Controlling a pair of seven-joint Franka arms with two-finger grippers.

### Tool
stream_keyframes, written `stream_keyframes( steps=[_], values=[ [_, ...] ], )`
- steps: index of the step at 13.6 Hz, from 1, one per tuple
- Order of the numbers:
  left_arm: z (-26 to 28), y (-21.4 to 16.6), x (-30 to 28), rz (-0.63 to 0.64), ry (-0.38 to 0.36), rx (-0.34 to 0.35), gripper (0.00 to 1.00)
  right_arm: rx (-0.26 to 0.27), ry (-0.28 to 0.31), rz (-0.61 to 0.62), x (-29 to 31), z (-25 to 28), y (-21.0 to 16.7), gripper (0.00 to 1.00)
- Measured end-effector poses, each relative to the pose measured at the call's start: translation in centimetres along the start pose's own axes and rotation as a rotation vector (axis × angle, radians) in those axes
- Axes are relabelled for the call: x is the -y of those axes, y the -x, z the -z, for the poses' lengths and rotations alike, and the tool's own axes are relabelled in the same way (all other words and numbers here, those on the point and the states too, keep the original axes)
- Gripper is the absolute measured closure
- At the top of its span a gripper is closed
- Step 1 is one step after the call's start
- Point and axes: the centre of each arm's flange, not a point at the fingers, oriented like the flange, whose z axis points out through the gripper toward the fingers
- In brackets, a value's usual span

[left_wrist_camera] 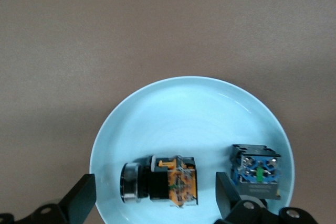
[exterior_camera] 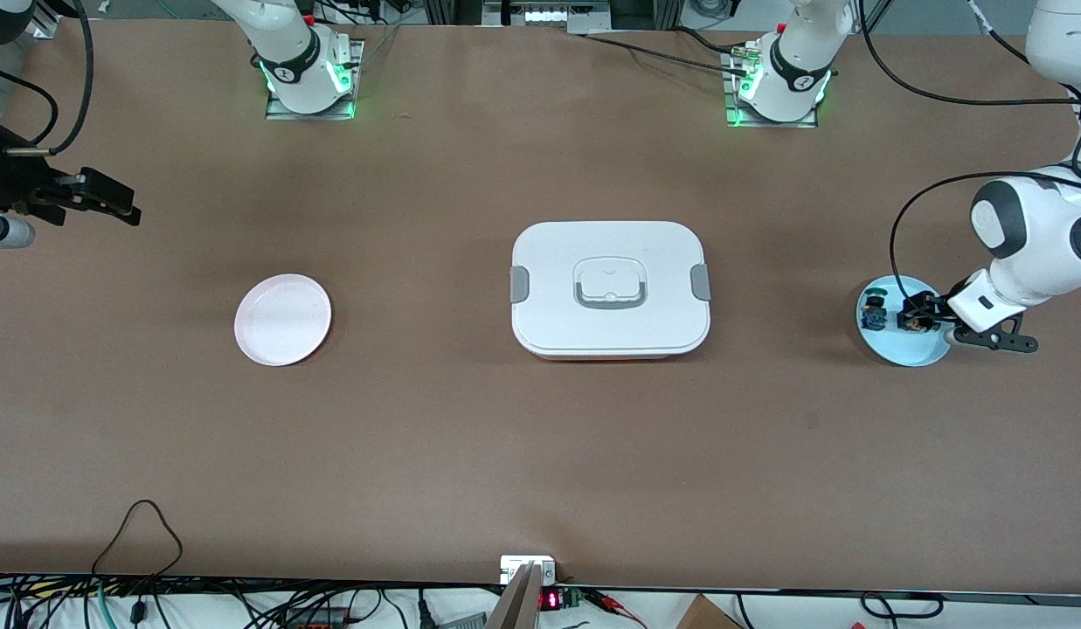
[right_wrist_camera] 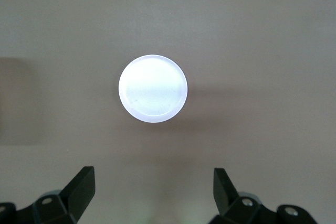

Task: Transfer orange switch to right arm and place
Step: 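Close the left gripper on the orange switch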

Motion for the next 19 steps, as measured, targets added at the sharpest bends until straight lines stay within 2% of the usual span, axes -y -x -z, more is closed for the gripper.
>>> stream_keyframes(
  steps=[9, 10, 11, 12, 14, 19],
  values=[
    [-2.8, 1.4, 0.4, -0.010, 0.023, 0.029, 0.01, 0.000, 0.000, 0.000, 0.0, 0.0, 0.0, 0.00],
    [-2.8, 1.4, 0.4, -0.010, 0.023, 0.029, 0.04, 0.000, 0.000, 0.000, 0.0, 0.0, 0.0, 0.00],
    [-2.8, 1.4, 0.3, -0.011, 0.023, 0.029, 0.14, 0.000, 0.000, 0.000, 0.0, 0.0, 0.0, 0.00],
    [-2.9, 1.4, 0.3, -0.011, 0.023, 0.029, 0.14, 0.000, 0.000, 0.000, 0.0, 0.0, 0.0, 0.00],
    [-2.8, 1.4, 0.4, -0.011, 0.023, 0.028, 0.28, 0.000, 0.000, 0.000, 0.0, 0.0, 0.0, 0.00],
    [-2.4, 1.0, 0.3, -0.015, 0.019, 0.018, 0.28, 0.000, 0.000, 0.000, 0.0, 0.0, 0.0, 0.00]
  ],
)
